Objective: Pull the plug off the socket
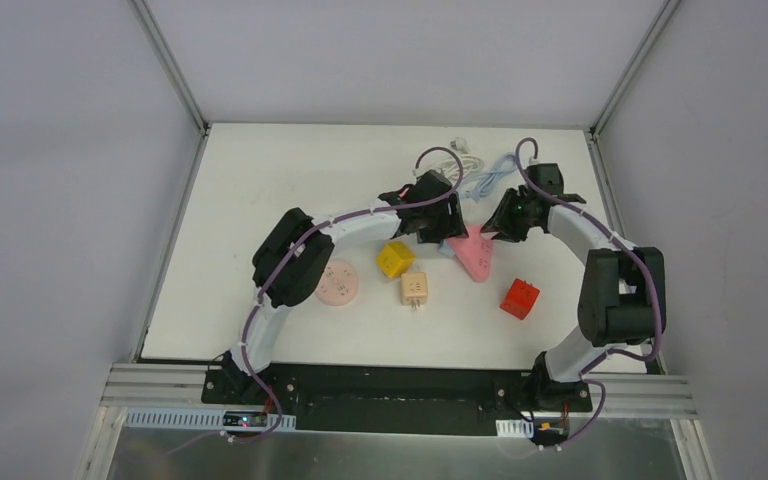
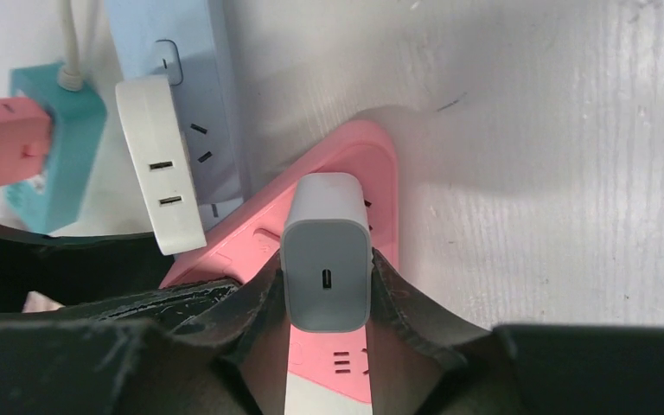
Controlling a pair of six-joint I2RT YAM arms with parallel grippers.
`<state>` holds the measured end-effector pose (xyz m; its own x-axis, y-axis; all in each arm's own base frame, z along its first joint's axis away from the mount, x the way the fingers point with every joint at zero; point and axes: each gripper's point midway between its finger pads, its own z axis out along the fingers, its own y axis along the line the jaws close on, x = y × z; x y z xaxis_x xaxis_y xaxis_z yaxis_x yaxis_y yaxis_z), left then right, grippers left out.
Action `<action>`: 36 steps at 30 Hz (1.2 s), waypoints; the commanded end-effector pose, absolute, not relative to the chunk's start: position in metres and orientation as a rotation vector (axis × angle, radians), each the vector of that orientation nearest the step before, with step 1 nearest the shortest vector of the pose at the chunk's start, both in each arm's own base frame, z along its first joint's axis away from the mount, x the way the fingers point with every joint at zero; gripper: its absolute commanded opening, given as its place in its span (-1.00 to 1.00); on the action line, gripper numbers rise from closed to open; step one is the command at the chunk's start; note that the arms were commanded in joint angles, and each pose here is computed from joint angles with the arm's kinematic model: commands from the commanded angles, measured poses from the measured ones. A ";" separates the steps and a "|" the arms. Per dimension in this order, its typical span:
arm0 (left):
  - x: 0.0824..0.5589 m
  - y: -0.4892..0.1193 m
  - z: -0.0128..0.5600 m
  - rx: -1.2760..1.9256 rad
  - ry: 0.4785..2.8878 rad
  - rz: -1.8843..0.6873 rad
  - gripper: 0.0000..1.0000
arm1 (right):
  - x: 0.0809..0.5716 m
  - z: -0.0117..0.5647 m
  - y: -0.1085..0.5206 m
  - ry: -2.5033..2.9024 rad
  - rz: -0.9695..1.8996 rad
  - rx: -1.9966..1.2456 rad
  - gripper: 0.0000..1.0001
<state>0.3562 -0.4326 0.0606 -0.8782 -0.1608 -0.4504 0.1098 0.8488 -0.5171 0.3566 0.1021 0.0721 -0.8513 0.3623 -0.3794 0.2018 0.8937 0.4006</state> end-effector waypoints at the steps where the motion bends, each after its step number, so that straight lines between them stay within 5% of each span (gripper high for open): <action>1: 0.343 -0.406 0.016 -0.038 2.655 -0.517 -0.64 | 0.371 0.140 0.125 2.429 0.916 0.463 -1.00; 21: 0.343 -0.405 0.012 -0.040 2.673 -0.499 -0.79 | 0.362 0.117 0.096 2.507 0.322 0.198 -1.00; 28: 0.343 -0.405 0.013 -0.041 2.670 -0.503 -0.79 | 0.368 0.143 0.089 2.410 0.477 0.332 -1.00; 32: 0.343 -0.410 0.014 -0.027 2.657 -0.551 -0.73 | 0.374 0.164 0.064 2.305 0.473 0.495 -1.00; 36: 0.342 -0.418 0.024 -0.010 2.605 -0.668 -0.45 | 0.375 0.168 0.035 2.227 0.429 0.668 -1.00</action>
<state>0.3516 -0.4431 0.0552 -0.8859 -0.1603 -0.4353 0.1055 0.8442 -0.5255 0.3688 0.0563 0.1471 -0.6984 0.4635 -0.5454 0.2393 0.8694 0.4324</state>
